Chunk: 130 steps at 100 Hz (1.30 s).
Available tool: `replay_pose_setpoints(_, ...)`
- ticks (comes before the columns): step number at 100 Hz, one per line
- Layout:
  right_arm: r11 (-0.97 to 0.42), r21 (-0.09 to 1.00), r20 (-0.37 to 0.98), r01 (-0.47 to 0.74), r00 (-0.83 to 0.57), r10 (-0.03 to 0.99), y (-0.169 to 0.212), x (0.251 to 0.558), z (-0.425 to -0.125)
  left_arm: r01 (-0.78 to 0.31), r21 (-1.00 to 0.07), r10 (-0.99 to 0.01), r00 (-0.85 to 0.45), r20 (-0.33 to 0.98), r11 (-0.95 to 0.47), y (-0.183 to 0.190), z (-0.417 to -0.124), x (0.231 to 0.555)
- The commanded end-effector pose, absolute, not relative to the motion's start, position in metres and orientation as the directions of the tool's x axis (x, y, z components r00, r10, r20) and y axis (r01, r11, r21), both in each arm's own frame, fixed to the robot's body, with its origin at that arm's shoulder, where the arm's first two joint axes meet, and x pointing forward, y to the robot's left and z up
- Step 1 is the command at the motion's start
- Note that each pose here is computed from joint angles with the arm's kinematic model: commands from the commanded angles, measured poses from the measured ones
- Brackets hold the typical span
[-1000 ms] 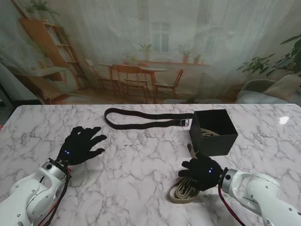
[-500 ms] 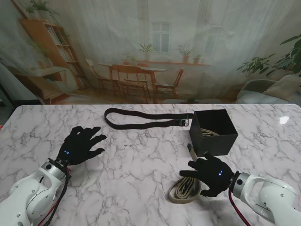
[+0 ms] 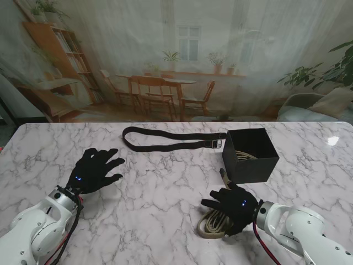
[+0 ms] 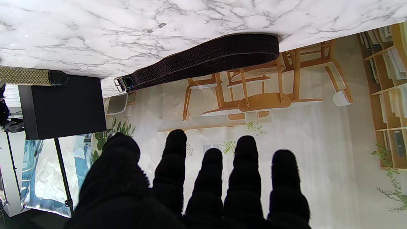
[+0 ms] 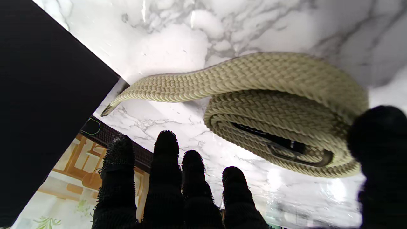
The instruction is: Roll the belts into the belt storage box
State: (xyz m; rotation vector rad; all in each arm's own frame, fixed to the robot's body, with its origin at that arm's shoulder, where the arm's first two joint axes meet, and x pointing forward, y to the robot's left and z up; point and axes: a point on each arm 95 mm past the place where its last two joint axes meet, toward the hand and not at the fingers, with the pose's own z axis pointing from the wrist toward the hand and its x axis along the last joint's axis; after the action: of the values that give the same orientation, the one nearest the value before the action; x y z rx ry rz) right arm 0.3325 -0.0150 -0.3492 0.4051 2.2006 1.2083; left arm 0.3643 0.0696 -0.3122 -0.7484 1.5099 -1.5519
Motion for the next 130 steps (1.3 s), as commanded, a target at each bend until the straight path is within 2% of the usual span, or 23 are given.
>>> replay_pose_setpoints(1, 0.560, 0.828, -0.364, -0.010, -0.769, 0.525, -0.018, 0.336, -0.352, 0.141, -0.988, -0.868, -0.481, -0.126, 0.065, 0.070, -0.314, 0.364)
replay_pose_setpoints(38, 0.601, 0.799, -0.414, -0.028, -0.750, 0.515, -0.020, 0.340, -0.359, 0.134, -0.989, -0.867, -0.484, -0.121, 0.063, 0.069, -0.315, 0.364)
replay_pose_setpoints(69, 0.497, 0.860, -0.392, -0.115, -0.771, 0.501, -0.011, 0.346, -0.363, 0.135, -0.989, -0.867, -0.483, -0.121, 0.062, 0.069, -0.314, 0.364)
replay_pose_setpoints(100, 0.385, 0.910, -0.345, -0.150, -0.789, 0.508, -0.008, 0.345, -0.368, 0.133, -0.989, -0.866, -0.484, -0.121, 0.064, 0.069, -0.315, 0.365)
replay_pose_setpoints(130, 0.485, 0.869, -0.356, -0.093, -0.798, 0.485, -0.011, 0.341, -0.373, 0.122, -0.990, -0.864, -0.489, -0.121, 0.069, 0.067, -0.316, 0.366)
